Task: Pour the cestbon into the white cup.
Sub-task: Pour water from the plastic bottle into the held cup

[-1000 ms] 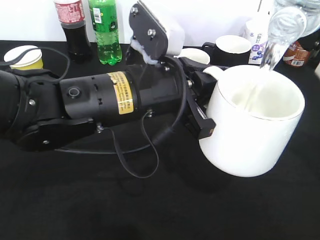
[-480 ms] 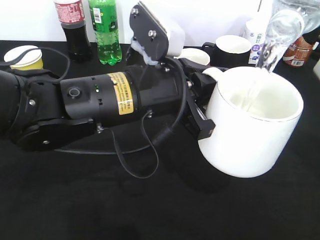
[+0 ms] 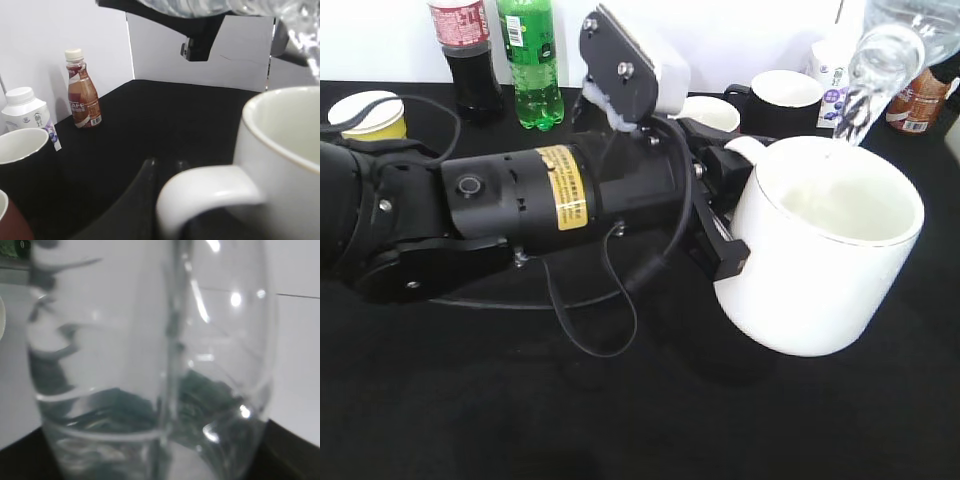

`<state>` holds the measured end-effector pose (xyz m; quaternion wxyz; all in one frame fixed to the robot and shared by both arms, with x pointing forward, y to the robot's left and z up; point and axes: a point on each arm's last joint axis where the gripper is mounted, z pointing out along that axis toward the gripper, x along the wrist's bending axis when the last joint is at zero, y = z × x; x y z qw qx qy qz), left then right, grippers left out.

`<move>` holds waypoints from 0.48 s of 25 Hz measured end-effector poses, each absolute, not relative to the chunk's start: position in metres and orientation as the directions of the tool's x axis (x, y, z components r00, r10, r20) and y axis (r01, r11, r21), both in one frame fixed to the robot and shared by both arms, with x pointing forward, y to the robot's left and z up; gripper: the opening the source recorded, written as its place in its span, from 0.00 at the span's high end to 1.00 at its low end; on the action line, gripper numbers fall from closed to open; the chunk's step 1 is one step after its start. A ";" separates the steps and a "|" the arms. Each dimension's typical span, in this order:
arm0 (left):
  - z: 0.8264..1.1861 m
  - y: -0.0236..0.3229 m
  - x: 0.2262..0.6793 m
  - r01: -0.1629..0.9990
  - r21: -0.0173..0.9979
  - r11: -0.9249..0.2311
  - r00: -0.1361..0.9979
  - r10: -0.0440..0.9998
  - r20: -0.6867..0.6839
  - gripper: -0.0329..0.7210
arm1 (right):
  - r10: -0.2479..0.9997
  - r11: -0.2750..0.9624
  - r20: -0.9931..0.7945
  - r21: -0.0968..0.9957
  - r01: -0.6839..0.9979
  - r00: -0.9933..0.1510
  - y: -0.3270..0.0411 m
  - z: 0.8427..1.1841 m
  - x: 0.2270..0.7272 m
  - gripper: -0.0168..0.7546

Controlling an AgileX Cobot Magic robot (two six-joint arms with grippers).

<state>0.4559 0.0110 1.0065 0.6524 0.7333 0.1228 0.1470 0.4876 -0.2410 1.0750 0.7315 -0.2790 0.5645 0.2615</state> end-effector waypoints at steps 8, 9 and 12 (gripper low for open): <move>1.006 0.011 0.456 -0.010 0.992 -0.123 0.926 0.373 0.056 0.88 | 0.142 0.700 -0.977 -0.016 -0.714 0.161 -0.241 1.076 0.487 0.34; 1.006 0.011 0.456 -0.010 0.992 -0.123 0.926 0.373 0.056 0.88 | 0.210 0.680 -0.974 0.079 -0.729 0.091 -0.241 1.076 0.487 0.34; 1.008 0.017 0.465 0.006 0.995 -0.095 0.910 0.413 0.034 0.88 | 0.404 0.523 -0.880 0.447 -0.726 -0.250 -0.237 1.071 0.483 0.34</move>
